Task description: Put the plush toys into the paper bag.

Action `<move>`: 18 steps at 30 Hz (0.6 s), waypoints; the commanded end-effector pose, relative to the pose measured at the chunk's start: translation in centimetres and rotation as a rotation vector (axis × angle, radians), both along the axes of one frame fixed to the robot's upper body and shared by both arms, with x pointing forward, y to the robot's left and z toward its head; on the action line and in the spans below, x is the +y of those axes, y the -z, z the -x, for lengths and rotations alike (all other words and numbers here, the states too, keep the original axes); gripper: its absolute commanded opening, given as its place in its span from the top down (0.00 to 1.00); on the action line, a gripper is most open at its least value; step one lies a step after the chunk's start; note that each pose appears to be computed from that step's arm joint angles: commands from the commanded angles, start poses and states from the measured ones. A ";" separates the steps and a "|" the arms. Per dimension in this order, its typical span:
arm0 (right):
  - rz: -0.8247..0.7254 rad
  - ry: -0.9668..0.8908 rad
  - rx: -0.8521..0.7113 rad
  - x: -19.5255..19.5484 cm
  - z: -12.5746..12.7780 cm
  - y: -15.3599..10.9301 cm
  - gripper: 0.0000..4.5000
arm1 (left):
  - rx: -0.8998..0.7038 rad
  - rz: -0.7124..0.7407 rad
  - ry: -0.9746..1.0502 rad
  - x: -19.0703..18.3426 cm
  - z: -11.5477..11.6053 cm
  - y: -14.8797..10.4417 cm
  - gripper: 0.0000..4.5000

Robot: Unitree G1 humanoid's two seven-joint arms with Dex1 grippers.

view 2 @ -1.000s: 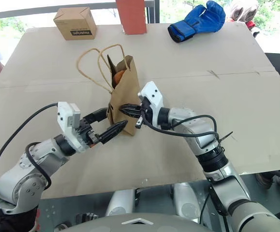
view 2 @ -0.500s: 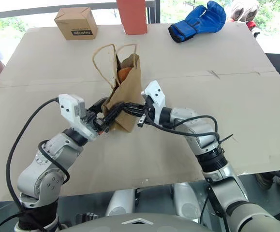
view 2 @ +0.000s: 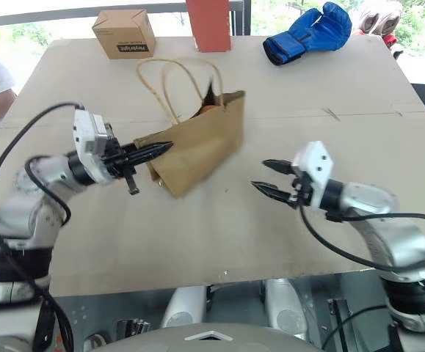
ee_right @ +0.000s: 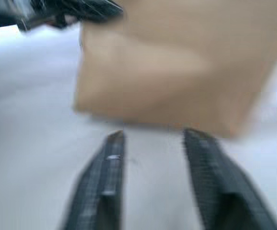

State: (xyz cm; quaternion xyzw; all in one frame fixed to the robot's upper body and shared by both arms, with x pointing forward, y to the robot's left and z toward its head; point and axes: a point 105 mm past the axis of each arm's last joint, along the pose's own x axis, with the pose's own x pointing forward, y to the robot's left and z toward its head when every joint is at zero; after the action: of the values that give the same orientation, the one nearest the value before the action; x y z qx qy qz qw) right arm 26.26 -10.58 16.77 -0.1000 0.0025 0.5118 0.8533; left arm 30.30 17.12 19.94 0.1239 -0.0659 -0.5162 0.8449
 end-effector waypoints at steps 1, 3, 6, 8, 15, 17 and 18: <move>0.019 0.039 -0.088 -2.5 1.7 -2.1 0.20 | -0.025 -0.131 0.244 0.0 -1.6 1.0 1.00; 0.029 0.063 -0.099 -2.9 1.9 -2.2 0.04 | -0.034 -0.146 0.286 -0.4 -2.7 1.2 1.00; 0.037 0.099 -0.116 -2.9 1.8 -1.9 0.02 | -0.008 -0.130 0.288 -0.5 -4.2 1.3 1.00; 0.035 0.112 -0.129 -2.8 1.7 -1.8 0.00 | 0.002 -0.106 0.287 -0.7 -4.4 1.1 0.78; 0.052 0.136 -0.168 -4.0 1.5 -1.6 0.00 | 0.142 0.039 0.052 1.9 -2.3 -0.1 0.03; 0.064 0.152 -0.171 -4.9 1.2 -1.5 0.00 | 0.206 0.092 -0.056 3.0 -0.5 0.1 0.01; 0.072 0.160 -0.174 -5.5 1.1 -1.4 0.00 | 0.225 0.111 -0.096 3.1 0.2 0.1 0.01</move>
State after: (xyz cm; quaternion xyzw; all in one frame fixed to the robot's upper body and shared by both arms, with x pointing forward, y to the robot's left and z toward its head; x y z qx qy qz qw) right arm 25.16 -15.21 17.06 -0.1529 -0.0209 0.4397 0.8848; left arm 31.01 20.24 17.48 0.0280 0.0290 -0.5060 0.8616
